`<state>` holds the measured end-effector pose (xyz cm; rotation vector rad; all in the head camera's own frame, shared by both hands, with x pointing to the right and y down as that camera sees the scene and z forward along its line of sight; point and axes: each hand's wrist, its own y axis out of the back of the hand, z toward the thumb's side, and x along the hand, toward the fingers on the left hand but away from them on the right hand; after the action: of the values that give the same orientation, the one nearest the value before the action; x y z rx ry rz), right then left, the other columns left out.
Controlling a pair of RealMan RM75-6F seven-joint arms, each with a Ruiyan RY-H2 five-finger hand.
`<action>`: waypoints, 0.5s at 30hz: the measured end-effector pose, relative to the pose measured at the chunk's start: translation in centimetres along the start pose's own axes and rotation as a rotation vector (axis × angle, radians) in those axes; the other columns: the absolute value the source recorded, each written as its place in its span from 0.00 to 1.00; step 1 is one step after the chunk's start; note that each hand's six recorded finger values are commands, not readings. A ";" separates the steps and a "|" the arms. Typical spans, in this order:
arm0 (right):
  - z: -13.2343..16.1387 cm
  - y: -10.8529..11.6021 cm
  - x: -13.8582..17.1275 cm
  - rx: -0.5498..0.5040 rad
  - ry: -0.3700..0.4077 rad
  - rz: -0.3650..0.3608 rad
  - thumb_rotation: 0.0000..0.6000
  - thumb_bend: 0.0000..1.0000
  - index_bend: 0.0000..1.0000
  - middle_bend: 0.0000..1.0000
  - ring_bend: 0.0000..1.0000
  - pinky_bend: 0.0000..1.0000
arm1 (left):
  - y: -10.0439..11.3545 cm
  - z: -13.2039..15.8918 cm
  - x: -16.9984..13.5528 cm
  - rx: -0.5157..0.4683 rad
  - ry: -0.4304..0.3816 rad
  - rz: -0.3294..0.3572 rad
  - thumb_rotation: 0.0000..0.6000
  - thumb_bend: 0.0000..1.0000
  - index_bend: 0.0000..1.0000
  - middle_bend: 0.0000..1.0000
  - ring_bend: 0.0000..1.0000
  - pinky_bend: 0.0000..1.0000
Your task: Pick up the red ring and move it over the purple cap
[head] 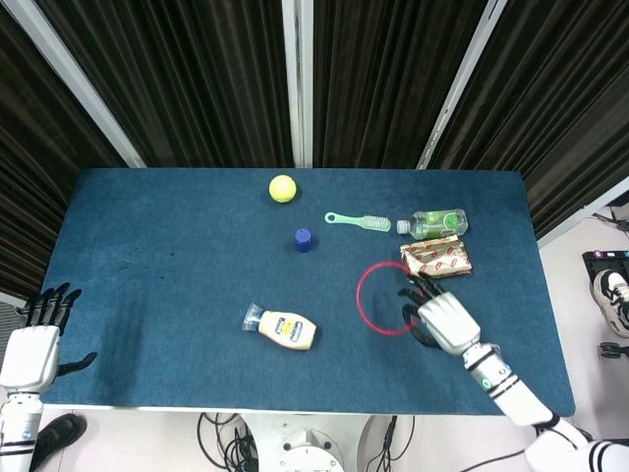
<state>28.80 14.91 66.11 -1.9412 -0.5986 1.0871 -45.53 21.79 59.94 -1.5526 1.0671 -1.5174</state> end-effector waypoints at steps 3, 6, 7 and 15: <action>0.2 2.1 -2.5 -0.008 0.006 -0.021 1.00 0.36 0.68 0.24 0.00 0.00 | 0.0 0.1 0.0 0.002 0.000 -0.003 1.00 0.06 0.11 0.00 0.00 0.00; 0.8 3.9 -5.2 -0.013 0.017 -0.024 1.00 0.36 0.68 0.24 0.00 0.00 | 0.1 0.0 -0.1 0.004 0.004 -0.002 1.00 0.07 0.11 0.00 0.00 0.00; 1.0 4.3 -6.1 -0.014 0.021 -0.022 1.00 0.36 0.68 0.24 0.00 0.00 | 0.1 0.0 -0.1 0.005 0.006 -0.002 1.00 0.07 0.11 0.00 0.00 0.00; 3.3 5.8 -13.8 0.003 0.037 0.061 1.00 0.36 0.68 0.24 0.00 0.00 | -0.1 -0.3 -0.4 0.005 0.026 -0.011 1.00 0.07 0.11 0.00 0.00 0.00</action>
<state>18.93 3.16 66.84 -1.9835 -0.5205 1.0867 -45.81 22.16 59.86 -1.5412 1.0700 -1.5502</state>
